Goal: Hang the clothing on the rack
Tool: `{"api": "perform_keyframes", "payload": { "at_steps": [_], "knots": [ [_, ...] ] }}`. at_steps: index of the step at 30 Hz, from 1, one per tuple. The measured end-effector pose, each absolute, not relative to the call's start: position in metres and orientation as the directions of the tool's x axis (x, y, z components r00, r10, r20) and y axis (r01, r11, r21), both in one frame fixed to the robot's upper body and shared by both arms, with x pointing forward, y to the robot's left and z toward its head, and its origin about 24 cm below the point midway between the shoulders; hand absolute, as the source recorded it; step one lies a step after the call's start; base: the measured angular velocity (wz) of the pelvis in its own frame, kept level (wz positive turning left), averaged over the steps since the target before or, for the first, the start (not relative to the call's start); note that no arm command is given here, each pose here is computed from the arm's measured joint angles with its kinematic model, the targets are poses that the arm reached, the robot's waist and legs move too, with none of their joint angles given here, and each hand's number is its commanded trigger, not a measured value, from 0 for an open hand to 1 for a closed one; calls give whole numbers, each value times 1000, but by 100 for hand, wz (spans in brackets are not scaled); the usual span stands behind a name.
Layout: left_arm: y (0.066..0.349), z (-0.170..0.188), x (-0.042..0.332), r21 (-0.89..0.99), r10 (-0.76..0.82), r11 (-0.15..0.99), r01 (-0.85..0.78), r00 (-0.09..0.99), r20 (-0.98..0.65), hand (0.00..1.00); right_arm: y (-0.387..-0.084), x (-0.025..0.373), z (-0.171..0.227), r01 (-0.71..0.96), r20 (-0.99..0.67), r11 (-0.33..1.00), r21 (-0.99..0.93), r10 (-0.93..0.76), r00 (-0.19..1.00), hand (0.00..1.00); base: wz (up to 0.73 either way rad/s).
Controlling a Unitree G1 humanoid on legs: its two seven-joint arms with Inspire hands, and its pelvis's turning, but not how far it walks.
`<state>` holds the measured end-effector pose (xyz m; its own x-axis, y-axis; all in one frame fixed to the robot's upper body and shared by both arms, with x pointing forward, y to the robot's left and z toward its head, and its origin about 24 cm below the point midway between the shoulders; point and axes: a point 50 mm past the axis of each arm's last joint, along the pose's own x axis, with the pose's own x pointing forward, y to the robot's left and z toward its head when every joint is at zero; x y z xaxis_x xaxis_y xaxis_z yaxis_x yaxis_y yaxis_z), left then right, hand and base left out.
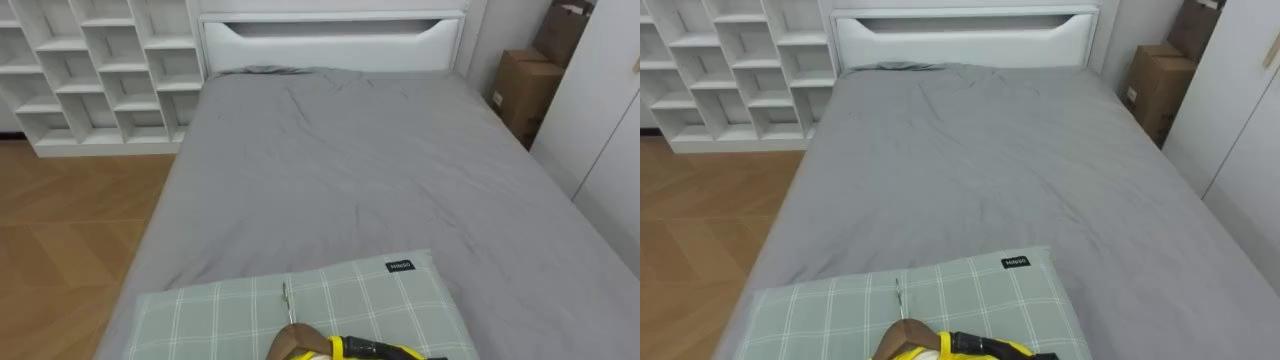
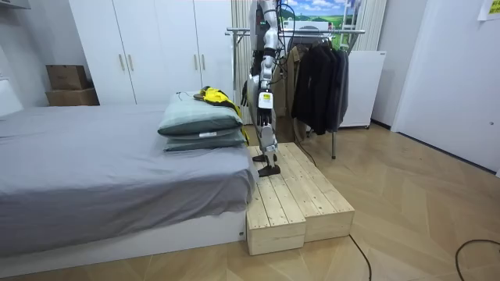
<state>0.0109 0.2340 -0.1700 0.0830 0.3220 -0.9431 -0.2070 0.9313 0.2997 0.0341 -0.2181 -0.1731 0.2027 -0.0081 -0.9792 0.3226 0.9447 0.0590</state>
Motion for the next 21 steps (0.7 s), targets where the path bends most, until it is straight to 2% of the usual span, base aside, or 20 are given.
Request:
{"api": "perform_keyframes", "payload": {
  "at_steps": [21],
  "knots": [
    [233,-170,14,306,323,941,-142,121,-939,0,-217,29,-173,383,-977,917,114,33,211,0,2]
  ]
}}
